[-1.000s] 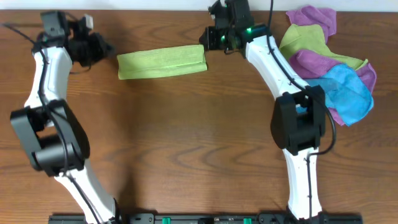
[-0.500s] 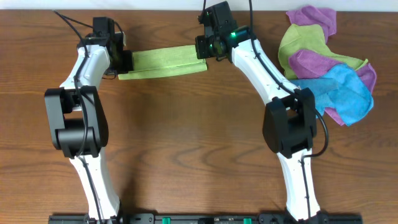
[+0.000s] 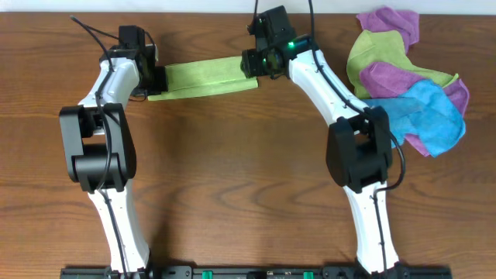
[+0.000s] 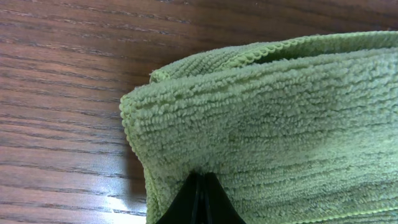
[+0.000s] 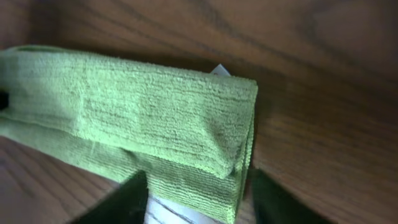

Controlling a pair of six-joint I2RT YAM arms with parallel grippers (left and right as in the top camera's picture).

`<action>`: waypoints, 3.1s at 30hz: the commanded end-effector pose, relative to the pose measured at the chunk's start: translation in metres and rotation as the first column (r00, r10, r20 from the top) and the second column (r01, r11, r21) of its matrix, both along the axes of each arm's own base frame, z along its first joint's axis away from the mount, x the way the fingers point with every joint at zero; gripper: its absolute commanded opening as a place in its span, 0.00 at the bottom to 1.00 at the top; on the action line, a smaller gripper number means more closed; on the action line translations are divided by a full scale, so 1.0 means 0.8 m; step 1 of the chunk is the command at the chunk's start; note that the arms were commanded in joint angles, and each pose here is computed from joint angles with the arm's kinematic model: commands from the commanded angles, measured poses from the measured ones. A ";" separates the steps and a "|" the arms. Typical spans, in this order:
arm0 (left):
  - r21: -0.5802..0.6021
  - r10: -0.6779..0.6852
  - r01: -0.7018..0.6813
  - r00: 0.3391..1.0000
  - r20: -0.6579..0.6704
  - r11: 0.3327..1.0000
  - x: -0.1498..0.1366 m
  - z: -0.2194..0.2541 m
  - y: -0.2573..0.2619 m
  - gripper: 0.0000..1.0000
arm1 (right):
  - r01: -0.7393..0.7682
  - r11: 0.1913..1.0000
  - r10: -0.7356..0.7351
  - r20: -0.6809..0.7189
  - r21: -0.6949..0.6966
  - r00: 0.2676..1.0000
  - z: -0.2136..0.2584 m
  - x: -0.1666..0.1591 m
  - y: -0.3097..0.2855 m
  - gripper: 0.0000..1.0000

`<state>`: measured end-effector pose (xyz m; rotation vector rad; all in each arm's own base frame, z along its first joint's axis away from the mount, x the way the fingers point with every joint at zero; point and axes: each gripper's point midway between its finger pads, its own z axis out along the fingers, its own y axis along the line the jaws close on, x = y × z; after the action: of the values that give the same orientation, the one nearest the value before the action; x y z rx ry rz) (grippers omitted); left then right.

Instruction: Fold the cloth

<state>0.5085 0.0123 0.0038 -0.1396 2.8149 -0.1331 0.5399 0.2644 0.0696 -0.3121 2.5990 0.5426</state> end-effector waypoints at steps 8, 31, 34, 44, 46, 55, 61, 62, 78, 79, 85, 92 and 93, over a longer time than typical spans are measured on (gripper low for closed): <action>0.016 -0.002 0.003 0.998 -0.060 1.000 -0.012 -0.029 0.005 0.06 | 0.048 0.939 0.021 -0.196 0.341 0.980 -0.018 0.010 -0.033 0.78; -0.008 -0.011 0.011 0.999 -0.047 1.000 -0.009 -0.027 -0.001 0.05 | 0.115 0.886 0.058 -0.352 0.450 0.934 -0.106 -0.005 0.017 0.75; -0.008 -0.011 0.011 0.999 -0.046 1.000 -0.008 -0.027 -0.001 0.05 | 0.123 0.884 0.048 -0.347 0.452 0.937 -0.105 -0.002 0.018 0.75; -0.008 -0.011 0.011 0.999 -0.043 1.000 -0.008 -0.027 -0.001 0.06 | 0.099 0.882 0.071 -0.338 0.461 0.938 -0.102 -0.008 0.037 0.70; -0.008 -0.011 0.011 0.999 -0.043 1.000 -0.008 -0.027 -0.001 0.06 | 0.090 0.881 0.078 -0.330 0.464 0.941 -0.101 -0.008 0.042 0.69; -0.008 -0.014 0.013 0.998 -0.061 1.000 -0.013 -0.028 -0.001 0.06 | 0.152 0.865 0.019 -0.334 0.479 0.942 -0.095 0.008 0.041 0.01; -0.038 -0.028 0.025 0.995 -0.091 0.999 -0.022 -0.030 -0.012 0.06 | 0.095 0.822 0.079 -0.277 0.561 0.958 -0.038 0.023 0.050 0.01; -0.051 -0.033 0.028 0.995 -0.092 0.998 -0.023 -0.030 -0.017 0.06 | 0.090 0.821 0.080 -0.270 0.563 0.960 -0.029 0.025 0.050 0.01; -0.123 -0.107 0.099 0.992 -0.061 0.987 -0.019 -0.025 -0.131 0.05 | -0.106 0.882 0.191 -0.142 0.459 0.971 0.038 -0.009 0.092 0.01; -0.127 -0.105 0.097 0.993 -0.061 0.987 -0.020 -0.024 -0.138 0.06 | -0.112 0.883 0.197 -0.143 0.455 0.970 0.037 -0.012 0.096 0.02; -0.134 -0.114 0.107 0.992 -0.048 0.985 -0.019 -0.023 -0.160 0.05 | -0.128 0.905 0.212 -0.168 0.406 0.963 0.024 -0.027 0.098 0.02; -0.161 -0.073 0.070 0.997 -0.013 0.985 -0.007 0.002 -0.148 0.06 | -0.126 0.911 0.213 -0.184 0.393 0.960 0.019 -0.031 0.093 0.02; -0.162 -0.067 0.068 0.998 0.013 0.984 -0.001 0.017 -0.145 0.06 | -0.128 0.911 0.214 -0.184 0.392 0.959 0.019 -0.031 0.093 0.02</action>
<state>0.5014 -0.1103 0.0053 -0.0399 2.8243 -0.3656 0.5100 0.3398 0.0583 -0.3142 2.6812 1.1987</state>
